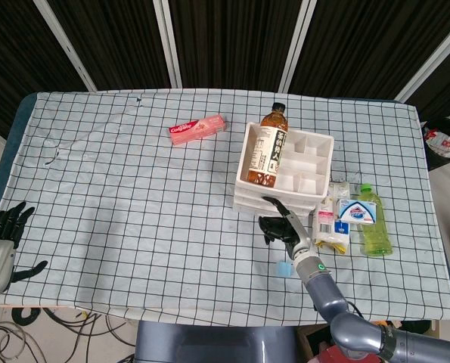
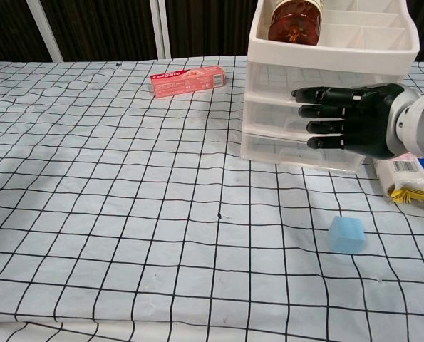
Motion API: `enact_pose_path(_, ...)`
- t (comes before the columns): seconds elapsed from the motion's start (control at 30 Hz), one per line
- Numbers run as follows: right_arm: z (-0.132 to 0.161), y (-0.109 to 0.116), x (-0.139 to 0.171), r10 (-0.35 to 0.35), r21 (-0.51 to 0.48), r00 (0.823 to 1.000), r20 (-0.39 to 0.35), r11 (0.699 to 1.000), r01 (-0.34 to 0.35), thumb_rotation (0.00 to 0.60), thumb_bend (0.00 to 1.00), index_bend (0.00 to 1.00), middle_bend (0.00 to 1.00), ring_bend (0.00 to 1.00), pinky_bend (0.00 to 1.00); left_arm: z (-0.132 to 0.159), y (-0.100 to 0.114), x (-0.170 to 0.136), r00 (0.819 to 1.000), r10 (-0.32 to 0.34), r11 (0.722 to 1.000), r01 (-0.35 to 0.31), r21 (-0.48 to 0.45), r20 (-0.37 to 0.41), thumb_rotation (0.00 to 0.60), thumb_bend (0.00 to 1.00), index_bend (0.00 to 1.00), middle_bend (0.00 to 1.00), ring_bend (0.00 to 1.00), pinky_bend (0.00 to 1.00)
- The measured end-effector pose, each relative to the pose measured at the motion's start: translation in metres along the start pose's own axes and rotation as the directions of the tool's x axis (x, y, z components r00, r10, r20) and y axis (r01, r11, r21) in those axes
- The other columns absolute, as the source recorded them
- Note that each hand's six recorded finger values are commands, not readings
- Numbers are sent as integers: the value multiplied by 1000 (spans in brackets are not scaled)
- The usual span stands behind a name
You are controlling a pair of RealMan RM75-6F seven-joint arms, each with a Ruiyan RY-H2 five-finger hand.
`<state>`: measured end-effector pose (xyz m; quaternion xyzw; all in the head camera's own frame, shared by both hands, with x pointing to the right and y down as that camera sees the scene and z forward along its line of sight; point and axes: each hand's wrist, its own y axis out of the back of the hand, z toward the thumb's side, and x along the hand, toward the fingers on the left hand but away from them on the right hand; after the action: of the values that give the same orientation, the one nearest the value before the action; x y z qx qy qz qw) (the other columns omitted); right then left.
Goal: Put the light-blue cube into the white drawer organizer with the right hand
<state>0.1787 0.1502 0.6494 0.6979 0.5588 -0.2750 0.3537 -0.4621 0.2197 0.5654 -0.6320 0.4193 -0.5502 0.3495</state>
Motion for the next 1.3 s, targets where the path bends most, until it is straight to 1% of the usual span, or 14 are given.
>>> enact_pose_path(0.7,-1,0,-2,-1,-9,1000,13,1000,1,600,454,163,793,847,737,0,0,-1,1000,2,1000,-2,0,-1,600,22,0,0,0,0)
enact_pose_path(0.8,-1,0,-3,0,-10,1000,14,1000,0,600,453,185,793,847,737,0,0,0,1000,2,1000,-2,0,0,600,22,0,0,0,0)
enact_pose_path(0.97,-2,0,-3,-1,-13,1000,19,1000,1,600,453,263,793,847,737,0,0,-1,1000,0,1000,0,-2,0,600,22,0,0,0,0)
enact_pose_path(1.1,-3,0,-3,2,-13,1000,21,1000,-2,600,462,303,793,847,737,0,1,-1,1000,2,1000,-2,-4,-2,600,22,0,0,0,0)
enact_pose_path(1.3,-4,-1,-1,12,-15,1000,27,1000,-11,600,468,315,793,847,737,1,0,-2,1000,0,1000,0,-1,3,600,22,0,0,0,0)
